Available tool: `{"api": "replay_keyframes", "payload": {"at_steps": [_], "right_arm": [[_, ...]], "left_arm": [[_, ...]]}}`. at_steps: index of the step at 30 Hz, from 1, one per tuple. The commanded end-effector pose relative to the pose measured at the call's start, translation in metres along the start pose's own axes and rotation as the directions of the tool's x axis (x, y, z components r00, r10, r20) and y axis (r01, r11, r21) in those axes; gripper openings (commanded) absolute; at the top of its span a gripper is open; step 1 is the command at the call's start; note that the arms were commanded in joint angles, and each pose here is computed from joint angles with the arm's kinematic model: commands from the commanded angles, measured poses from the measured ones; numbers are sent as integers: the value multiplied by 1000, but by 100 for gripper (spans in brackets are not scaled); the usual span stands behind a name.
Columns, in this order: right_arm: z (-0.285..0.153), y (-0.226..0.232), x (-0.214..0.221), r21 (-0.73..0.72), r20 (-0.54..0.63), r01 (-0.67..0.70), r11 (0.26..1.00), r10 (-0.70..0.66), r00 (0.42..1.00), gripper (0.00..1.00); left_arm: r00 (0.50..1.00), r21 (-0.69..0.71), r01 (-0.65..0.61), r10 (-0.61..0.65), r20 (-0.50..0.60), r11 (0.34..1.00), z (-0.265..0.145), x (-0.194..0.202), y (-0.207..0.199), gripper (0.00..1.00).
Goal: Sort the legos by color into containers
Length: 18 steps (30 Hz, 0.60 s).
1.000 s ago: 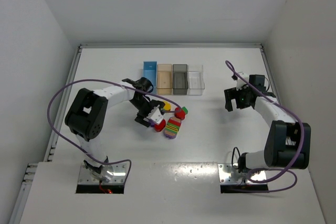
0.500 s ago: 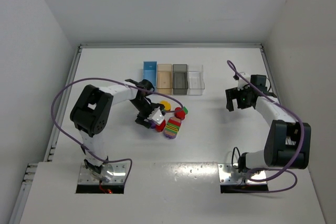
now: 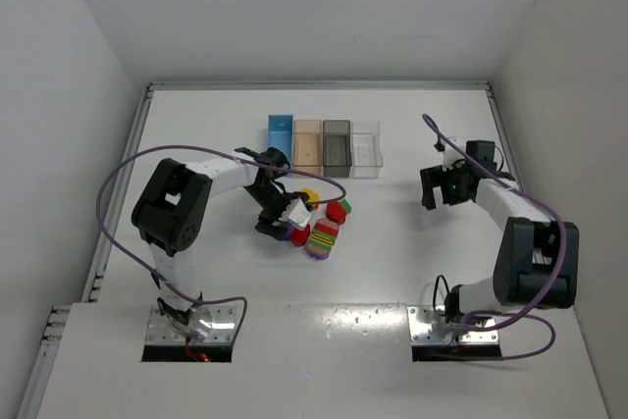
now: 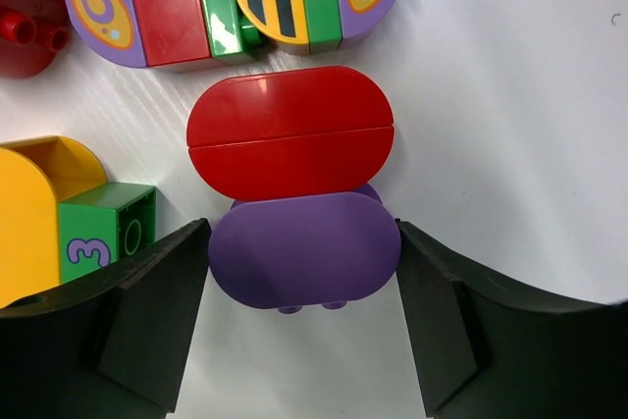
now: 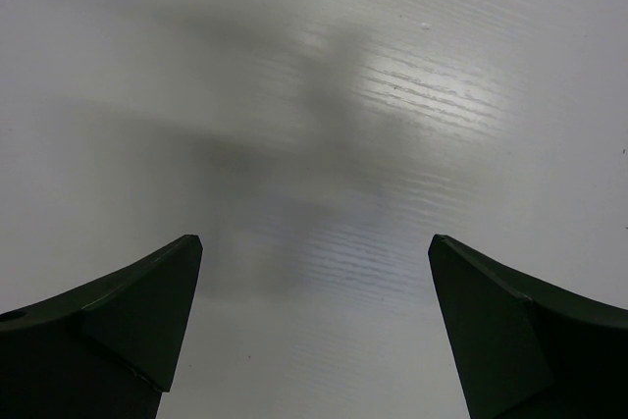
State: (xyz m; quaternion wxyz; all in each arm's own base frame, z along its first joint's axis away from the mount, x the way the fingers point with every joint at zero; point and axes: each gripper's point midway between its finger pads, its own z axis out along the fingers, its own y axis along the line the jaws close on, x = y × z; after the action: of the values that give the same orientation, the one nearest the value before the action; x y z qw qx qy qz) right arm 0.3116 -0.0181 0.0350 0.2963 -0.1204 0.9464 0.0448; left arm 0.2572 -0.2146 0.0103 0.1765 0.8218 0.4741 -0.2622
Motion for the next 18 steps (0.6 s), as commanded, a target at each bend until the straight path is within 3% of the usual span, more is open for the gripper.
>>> {"api": "replay_keyframes", "payload": {"at_steps": [1, 3, 7, 11, 13, 18], "right_arm": [[0, -9, -18, 22, 49, 22, 1000, -23, 999, 99], [0, -7, -21, 20, 57, 31, 999, -32, 998, 99], [0, -5, -21, 11, 60, 32, 999, -32, 998, 99], [-3, 7, -27, -42, 74, 18, 999, -15, 997, 99], [-9, 17, -43, -85, 112, 2, 996, 7, 994, 99], [-21, 59, -71, -248, 158, -10, 969, 50, 986, 96]], "left_arm": [[998, -28, 12, -10, 58, 1000, -4, -19, 9, 80], [998, -30, 12, -10, 59, 999, -3, -22, 8, 74], [998, -26, 40, -38, 52, 999, 1, -25, 7, 44], [993, -54, 94, -90, 77, 994, -4, -33, 6, 25], [987, -96, 137, -128, 98, 986, -11, -41, 8, 18], [967, -238, 230, -195, 162, 944, -36, -62, 2, 15]]}}
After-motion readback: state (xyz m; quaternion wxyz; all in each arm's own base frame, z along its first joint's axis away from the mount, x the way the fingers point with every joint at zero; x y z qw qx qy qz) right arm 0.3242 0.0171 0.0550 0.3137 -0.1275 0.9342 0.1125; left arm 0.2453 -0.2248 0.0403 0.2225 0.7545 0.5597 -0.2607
